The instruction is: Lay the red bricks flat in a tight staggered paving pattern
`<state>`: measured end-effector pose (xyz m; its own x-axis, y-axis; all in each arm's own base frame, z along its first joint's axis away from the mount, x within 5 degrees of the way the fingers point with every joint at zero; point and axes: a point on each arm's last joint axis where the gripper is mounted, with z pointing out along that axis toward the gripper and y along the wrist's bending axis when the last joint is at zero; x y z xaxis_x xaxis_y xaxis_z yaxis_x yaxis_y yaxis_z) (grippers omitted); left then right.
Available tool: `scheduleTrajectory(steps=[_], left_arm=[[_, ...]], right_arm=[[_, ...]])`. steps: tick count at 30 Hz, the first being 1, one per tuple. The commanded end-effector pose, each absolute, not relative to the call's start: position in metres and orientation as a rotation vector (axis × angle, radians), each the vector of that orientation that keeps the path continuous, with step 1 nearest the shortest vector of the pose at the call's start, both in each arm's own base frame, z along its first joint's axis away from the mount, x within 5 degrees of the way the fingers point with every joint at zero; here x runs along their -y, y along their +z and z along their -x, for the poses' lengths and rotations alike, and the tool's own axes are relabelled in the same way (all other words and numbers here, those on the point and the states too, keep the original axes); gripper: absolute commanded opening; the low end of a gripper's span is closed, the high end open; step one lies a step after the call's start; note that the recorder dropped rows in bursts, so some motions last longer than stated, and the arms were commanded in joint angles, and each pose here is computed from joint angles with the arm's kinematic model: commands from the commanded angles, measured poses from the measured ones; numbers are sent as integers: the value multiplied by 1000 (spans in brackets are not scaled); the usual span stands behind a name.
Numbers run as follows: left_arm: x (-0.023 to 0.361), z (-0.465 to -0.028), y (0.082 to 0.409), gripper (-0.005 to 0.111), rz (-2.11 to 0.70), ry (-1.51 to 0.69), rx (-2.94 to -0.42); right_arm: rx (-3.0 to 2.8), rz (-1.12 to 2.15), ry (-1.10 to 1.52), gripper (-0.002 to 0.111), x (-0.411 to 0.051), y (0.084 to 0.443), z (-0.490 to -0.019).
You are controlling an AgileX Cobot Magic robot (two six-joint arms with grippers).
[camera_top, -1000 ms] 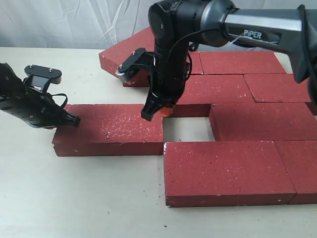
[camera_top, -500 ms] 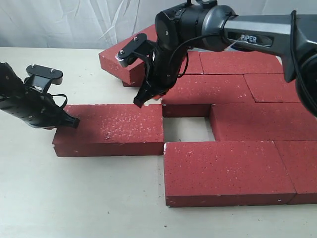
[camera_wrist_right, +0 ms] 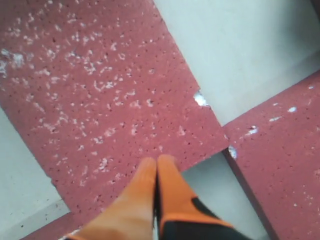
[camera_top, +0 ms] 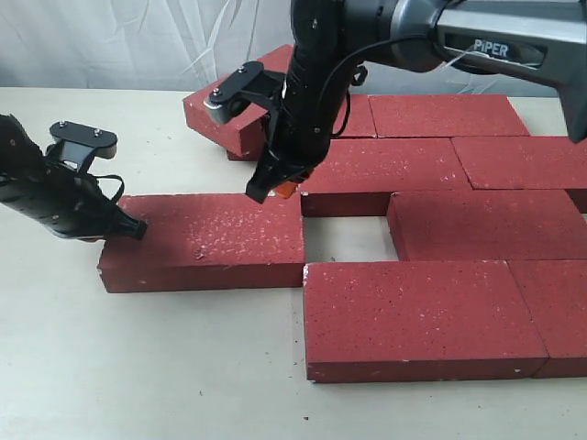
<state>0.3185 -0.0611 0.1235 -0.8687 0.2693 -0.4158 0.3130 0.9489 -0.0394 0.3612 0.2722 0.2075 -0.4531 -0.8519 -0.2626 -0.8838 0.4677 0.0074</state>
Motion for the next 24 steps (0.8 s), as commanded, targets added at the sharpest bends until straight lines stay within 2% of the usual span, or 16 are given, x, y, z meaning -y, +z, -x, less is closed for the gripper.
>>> scheduleTrajectory(steps=[1, 8, 15, 24], left_arm=[[66, -312, 122, 0, -461, -185, -2746], [65, -314, 123, 0, -484, -167, -2717], [65, -315, 123, 0, -480, -159, -2704], [65, -316, 123, 0, -478, -157, -2699]], right_arm=[[-2459, 1483, 231, -1, -273, 218, -361], [-2343, 1379, 220, -1, -284, 200, -380], [-2334, 1326, 33, -1, -285, 169, -404], [-2425, 1366, 6, -1, -285, 155, -406]])
